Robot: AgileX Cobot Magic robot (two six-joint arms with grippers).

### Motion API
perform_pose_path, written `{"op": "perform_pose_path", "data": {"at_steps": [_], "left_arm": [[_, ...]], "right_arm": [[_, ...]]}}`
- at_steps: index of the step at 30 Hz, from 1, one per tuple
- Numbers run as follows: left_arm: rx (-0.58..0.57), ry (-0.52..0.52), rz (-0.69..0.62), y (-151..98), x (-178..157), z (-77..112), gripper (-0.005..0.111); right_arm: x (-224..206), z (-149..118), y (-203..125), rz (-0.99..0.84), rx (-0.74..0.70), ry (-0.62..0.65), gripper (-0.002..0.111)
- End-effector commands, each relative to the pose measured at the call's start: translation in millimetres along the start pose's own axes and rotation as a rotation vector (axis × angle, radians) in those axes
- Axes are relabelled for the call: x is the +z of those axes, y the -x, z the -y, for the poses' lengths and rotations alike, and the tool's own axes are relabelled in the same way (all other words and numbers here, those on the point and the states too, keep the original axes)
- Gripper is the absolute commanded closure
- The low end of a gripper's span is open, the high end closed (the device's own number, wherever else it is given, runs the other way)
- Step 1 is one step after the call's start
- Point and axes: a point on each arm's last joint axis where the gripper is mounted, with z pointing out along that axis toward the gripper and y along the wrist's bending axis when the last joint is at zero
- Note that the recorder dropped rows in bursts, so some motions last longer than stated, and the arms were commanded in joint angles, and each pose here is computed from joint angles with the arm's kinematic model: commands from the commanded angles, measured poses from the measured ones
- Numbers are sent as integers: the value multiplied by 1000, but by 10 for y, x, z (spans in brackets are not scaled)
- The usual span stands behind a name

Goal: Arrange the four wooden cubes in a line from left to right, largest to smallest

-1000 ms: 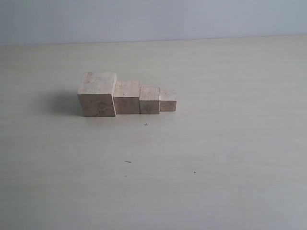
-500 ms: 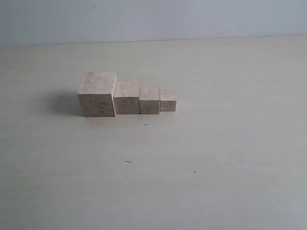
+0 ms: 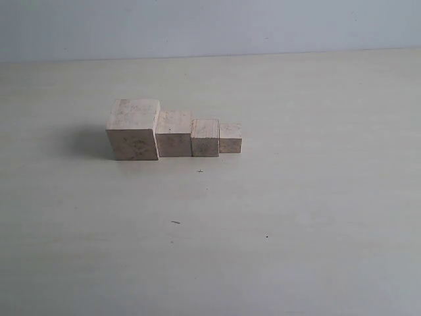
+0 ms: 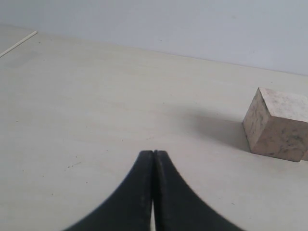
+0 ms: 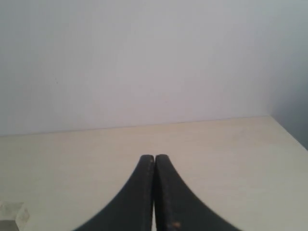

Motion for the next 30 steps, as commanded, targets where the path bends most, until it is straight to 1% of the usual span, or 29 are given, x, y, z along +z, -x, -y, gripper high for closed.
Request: {"op": "perform_pose_path", "data": {"at_steps": [1,7,14,18,20,23,29,30], "left_arm": [[5,-4,11,2,-2,1,107],[5,-4,11,2,-2,1,107],[5,-4,11,2,-2,1,107],[5,-4,11,2,-2,1,107],[5,-4,11,2,-2,1,107],[5,-4,11,2,-2,1,107],[5,-4,11,2,-2,1,107],[5,-4,11,2,-2,1,107]], "right_arm": [[-5,30,-337,7,-2,-16,108],[59,49,-648,-61,11,-20,108],[51,68,-946,-38,14,-26,108],[41,78,-1121,-34,49,-29,108],[27,76,-1119,-22,75,-28,108],[17,75,-1118,-14,79,-26,108],[9,78,-1134,-27,11,-30,108],[8,77,-1162,-58,-6,-28,108]]}}
